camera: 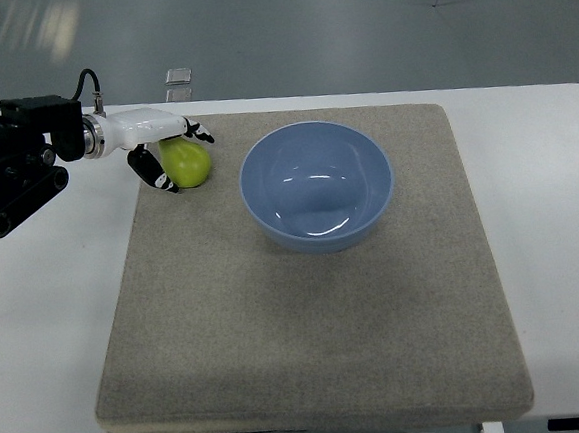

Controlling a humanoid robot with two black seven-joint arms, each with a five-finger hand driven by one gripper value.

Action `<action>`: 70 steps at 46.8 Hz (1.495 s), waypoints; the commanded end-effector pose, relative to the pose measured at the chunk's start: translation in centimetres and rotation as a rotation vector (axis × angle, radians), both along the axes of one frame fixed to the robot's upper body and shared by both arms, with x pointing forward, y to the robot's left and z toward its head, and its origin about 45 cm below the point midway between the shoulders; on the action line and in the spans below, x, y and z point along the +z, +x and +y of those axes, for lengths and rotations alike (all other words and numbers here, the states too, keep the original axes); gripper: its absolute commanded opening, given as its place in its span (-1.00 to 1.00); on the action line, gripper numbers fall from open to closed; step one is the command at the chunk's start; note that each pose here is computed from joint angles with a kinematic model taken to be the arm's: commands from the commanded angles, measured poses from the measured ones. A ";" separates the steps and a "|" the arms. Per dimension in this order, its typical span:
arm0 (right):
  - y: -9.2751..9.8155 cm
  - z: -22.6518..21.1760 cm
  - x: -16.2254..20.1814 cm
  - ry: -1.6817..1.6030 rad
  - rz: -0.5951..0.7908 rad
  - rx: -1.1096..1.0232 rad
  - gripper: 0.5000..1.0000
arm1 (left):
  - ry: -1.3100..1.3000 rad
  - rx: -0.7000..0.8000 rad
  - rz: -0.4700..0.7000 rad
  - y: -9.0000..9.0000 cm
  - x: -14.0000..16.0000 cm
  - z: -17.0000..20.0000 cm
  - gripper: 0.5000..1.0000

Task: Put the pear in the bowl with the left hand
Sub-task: 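Lift the pear with the left hand off the mat, then carry the pear over the light blue bowl and lower it inside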

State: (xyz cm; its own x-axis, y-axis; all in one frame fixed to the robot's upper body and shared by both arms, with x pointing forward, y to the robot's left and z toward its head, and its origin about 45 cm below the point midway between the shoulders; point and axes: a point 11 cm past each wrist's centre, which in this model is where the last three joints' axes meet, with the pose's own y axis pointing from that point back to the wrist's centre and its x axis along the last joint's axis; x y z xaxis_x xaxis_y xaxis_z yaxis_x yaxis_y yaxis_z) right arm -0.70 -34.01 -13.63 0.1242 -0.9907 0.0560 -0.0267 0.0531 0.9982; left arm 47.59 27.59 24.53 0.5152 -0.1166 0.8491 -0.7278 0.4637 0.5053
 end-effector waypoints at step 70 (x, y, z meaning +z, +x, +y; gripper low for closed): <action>0.0 0.0 0.0 0.000 0.000 0.000 0.70 | -0.219 -0.242 -0.129 -0.5 10.6 -10.4 -0.69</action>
